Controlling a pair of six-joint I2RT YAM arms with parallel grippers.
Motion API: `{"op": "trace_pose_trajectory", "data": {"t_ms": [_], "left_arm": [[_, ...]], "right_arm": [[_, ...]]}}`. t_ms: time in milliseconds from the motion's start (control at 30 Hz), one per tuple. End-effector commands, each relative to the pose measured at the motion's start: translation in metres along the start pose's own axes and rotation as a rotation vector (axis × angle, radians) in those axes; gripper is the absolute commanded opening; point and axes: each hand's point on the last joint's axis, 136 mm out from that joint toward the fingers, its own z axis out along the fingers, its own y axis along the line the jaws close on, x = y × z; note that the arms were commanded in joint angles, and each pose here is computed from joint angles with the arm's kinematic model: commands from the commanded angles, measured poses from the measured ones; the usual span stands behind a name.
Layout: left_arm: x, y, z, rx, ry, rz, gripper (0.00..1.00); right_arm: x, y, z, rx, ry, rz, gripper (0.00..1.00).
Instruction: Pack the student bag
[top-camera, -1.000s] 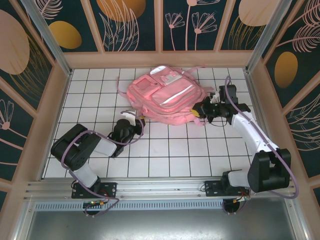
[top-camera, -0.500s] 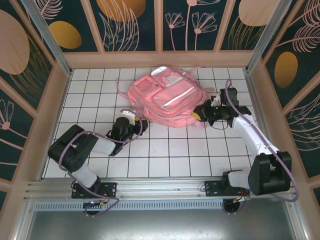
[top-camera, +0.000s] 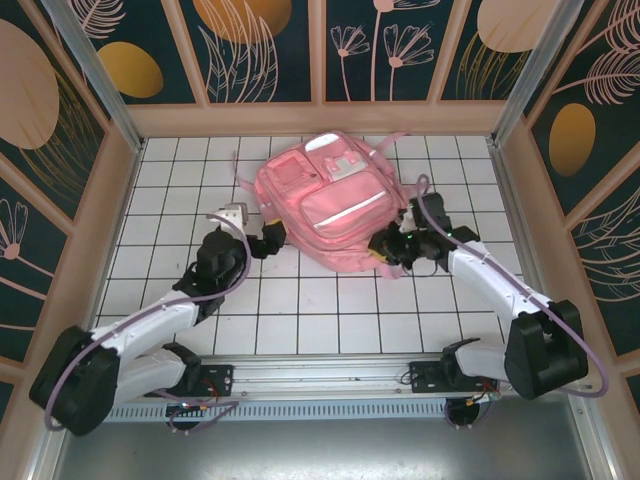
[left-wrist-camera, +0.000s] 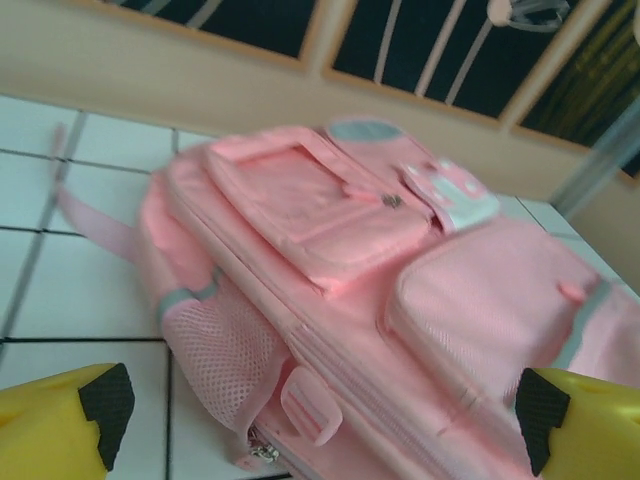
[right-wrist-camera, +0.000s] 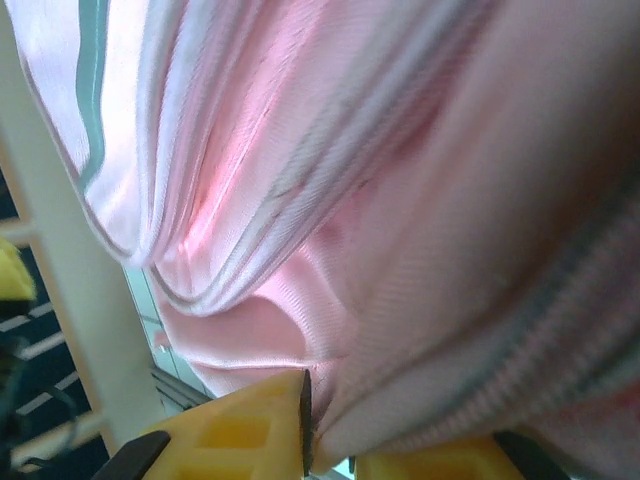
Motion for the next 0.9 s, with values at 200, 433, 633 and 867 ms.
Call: {"op": "trace_pose_trajectory", "data": {"t_ms": [200,433,633,867], "left_arm": [[-0.066,0.030,-0.033,-0.216,-0.220,0.085,0.99],[-0.074,0.016,-0.026,-0.179,-0.251,0.309,0.99],[-0.076,0.041,-0.026,-0.319,-0.297,0.267,0.99],[-0.073,0.089,-0.030,-0.338,-0.313,0.187,0.99]], "right_arm": [[0.037,0.028,0.009,0.000,-0.058,-0.347,0.46],[0.031,0.018,0.001,0.087,-0.088,-0.393,0.99],[-0.028,0.050,-0.069,0.072,-0.580,-0.556,0.97],[-0.114,-0.022,-0.112,0.154,-0.898,-0.337,0.99]]}}
